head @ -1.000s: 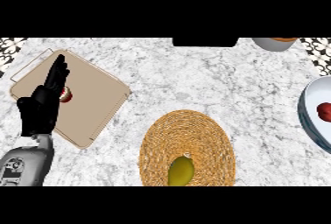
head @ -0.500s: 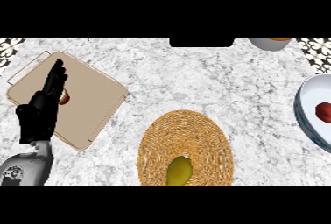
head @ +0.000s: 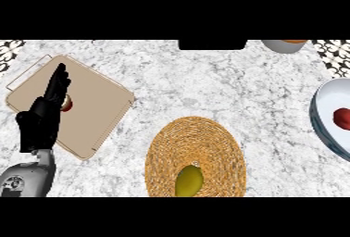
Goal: Pick the bell pepper from the placemat and place it in the bowl
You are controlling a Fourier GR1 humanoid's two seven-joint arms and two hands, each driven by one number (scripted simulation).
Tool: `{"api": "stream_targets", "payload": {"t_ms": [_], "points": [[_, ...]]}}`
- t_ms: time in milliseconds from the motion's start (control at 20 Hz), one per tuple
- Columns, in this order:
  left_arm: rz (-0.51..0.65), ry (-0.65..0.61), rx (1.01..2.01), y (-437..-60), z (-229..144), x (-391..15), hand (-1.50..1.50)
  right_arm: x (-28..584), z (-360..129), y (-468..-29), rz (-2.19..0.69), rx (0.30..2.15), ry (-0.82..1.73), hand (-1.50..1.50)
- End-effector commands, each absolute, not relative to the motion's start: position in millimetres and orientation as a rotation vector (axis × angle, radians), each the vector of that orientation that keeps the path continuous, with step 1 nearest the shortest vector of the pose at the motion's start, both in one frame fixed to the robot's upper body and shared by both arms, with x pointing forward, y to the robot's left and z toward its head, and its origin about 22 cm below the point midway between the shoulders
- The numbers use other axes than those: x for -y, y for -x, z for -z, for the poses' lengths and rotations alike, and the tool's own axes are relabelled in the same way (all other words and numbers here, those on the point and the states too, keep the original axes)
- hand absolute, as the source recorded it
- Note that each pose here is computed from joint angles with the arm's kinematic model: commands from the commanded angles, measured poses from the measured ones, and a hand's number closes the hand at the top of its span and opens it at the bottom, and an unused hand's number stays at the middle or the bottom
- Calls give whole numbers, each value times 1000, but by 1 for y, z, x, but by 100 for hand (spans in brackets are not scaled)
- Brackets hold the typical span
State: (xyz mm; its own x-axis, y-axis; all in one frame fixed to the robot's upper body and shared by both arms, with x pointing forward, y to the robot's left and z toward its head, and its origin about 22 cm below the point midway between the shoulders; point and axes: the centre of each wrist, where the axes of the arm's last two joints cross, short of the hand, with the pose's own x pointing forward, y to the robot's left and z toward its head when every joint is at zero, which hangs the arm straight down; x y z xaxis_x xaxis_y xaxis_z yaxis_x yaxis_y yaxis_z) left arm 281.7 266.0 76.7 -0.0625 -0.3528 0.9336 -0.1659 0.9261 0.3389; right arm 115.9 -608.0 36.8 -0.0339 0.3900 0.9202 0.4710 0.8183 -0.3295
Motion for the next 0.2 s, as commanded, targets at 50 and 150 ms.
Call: {"api": "stream_targets", "payload": {"t_ms": [50, 150], "points": [[151, -414, 1643, -288, -63, -274, 0, 611, -38, -94, 27, 1776, 558, -150], [165, -396, 1638, -267, -77, -268, 0, 614, -40, -83, 57, 1772, 545, -150]]}}
